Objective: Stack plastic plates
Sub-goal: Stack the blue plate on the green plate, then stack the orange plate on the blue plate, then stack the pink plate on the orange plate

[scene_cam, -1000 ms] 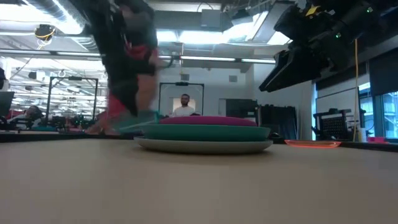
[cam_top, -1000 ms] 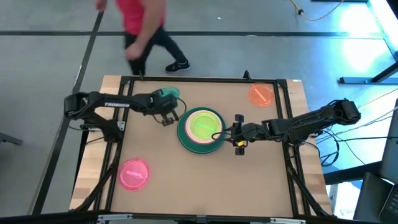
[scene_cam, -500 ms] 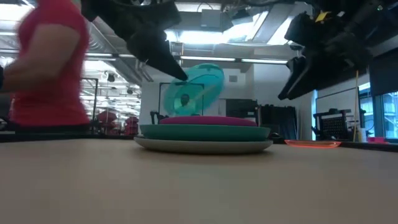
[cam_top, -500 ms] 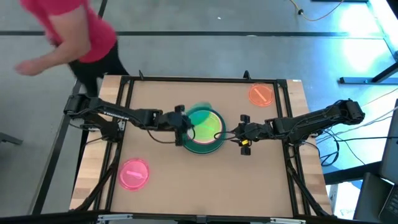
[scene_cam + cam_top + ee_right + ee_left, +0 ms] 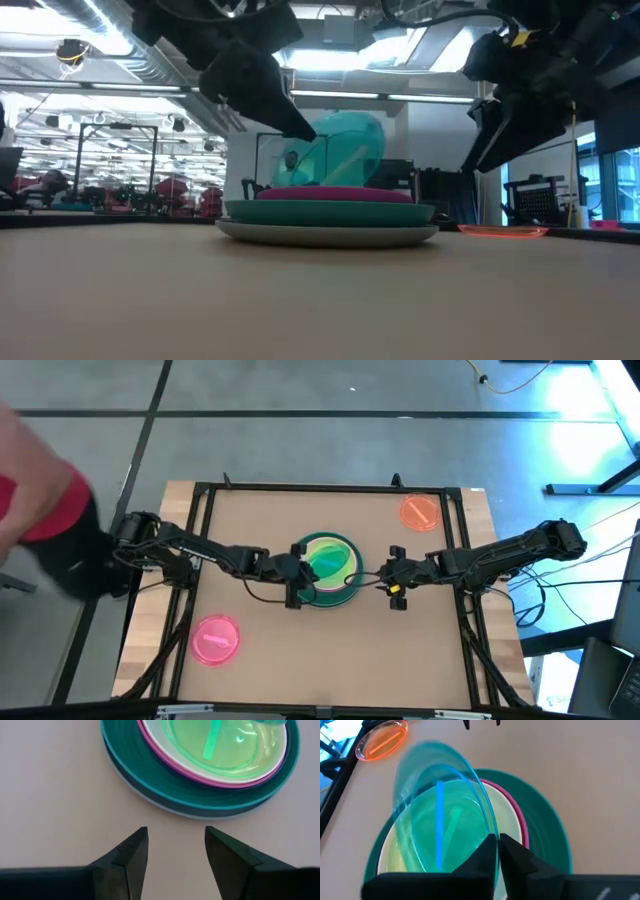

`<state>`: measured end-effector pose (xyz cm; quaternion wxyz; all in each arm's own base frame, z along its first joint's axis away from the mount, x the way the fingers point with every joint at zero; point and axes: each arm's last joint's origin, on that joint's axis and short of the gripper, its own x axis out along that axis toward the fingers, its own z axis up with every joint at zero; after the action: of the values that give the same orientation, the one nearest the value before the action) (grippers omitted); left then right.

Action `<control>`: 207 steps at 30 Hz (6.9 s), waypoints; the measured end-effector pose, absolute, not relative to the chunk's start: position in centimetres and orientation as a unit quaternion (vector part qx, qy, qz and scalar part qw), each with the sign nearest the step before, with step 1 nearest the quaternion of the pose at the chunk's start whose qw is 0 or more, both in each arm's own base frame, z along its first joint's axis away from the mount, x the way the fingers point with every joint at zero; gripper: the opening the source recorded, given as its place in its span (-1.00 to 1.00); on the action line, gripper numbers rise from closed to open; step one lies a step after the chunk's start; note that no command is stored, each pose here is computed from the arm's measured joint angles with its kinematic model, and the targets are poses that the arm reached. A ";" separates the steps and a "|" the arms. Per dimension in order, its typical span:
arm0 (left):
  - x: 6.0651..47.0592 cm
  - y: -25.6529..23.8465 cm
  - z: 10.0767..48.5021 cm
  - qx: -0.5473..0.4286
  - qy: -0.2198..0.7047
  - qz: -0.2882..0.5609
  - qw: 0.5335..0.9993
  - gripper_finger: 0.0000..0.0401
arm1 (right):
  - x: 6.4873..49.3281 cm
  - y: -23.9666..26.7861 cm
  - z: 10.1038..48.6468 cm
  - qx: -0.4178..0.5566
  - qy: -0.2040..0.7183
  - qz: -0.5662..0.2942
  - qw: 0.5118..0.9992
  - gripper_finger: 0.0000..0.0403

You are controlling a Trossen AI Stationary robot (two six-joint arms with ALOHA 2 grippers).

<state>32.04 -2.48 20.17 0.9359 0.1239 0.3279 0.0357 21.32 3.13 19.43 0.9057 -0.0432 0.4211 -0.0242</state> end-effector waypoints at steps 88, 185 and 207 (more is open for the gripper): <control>27.7 -10.3 16.2 0.012 0.179 0.004 0.984 -0.44 | 23.5 -6.9 17.8 -0.064 0.402 -0.226 0.885 -0.99; 14.5 -8.2 14.1 -0.202 0.676 0.025 0.708 -0.91 | 28.7 1.0 15.8 -0.084 0.272 0.025 0.958 -0.04; 21.0 -5.7 25.7 -0.095 0.312 0.158 0.932 -0.97 | 24.0 0.7 20.1 -0.045 0.327 -0.016 0.944 -0.04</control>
<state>21.01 -5.74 25.66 0.9322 -0.0950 0.3116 0.1576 24.02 0.69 20.08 0.9438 -0.0446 0.3272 -0.0161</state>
